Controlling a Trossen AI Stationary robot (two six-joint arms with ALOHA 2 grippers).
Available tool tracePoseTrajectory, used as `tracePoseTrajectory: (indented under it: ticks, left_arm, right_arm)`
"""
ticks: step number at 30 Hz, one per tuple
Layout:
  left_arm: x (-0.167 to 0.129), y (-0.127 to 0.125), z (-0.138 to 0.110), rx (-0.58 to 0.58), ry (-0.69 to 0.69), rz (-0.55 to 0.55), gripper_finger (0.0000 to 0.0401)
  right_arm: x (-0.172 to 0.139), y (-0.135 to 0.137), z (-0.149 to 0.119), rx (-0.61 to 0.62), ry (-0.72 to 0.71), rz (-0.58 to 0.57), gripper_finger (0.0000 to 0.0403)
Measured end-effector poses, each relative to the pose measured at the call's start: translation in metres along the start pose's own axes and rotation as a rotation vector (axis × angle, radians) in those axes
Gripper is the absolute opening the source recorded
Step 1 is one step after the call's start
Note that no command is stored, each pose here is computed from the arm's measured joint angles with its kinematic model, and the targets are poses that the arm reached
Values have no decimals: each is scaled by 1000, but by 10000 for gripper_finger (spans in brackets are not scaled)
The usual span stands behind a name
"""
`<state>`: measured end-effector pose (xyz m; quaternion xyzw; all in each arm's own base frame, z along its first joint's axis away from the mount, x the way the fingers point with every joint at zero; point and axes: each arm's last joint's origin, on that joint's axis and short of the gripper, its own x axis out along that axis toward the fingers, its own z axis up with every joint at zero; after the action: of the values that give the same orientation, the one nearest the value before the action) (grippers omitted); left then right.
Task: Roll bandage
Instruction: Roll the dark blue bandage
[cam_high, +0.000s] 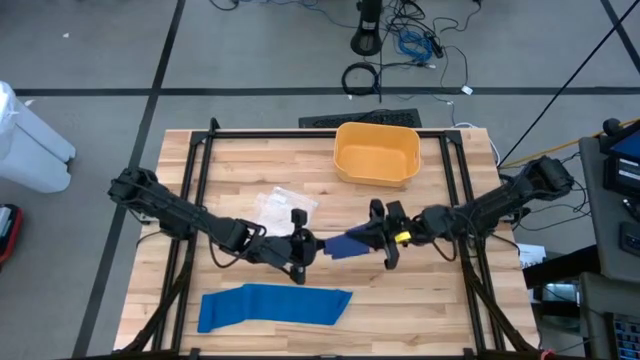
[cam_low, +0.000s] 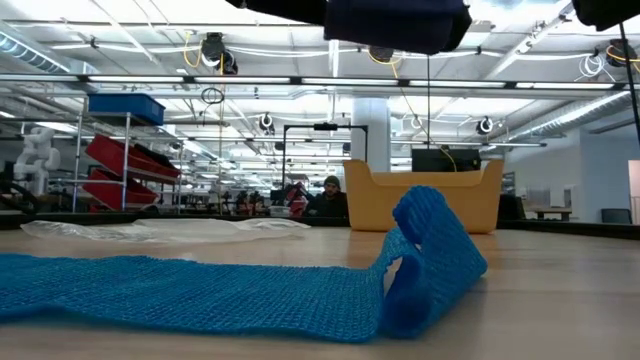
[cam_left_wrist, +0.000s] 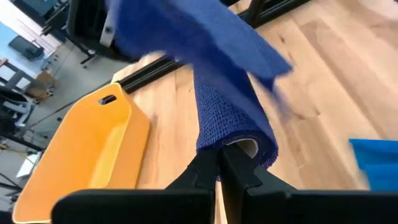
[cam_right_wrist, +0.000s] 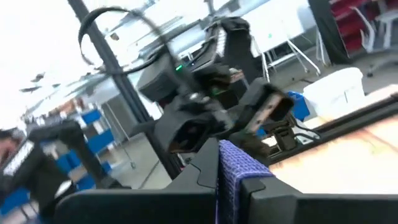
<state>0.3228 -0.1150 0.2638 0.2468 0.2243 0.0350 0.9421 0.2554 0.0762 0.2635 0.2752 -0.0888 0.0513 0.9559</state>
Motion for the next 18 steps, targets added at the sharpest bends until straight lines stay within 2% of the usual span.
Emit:
tracePoseTrajectory:
  ticks: [5,12,18]
  left_arm:
    - [-4,-7,2,1,-11,-19,5]
    - [-10,-18,5,-2,-26,-47,5]
    - [-9,-28,4,19,-25,-92,5]
  right_arm:
    - [1,-7,3,72,-38,-85,22]
    - [1,-15,-1,376,-28,-159,86]
    - [1,-15,-1,408,-28,-158,125]
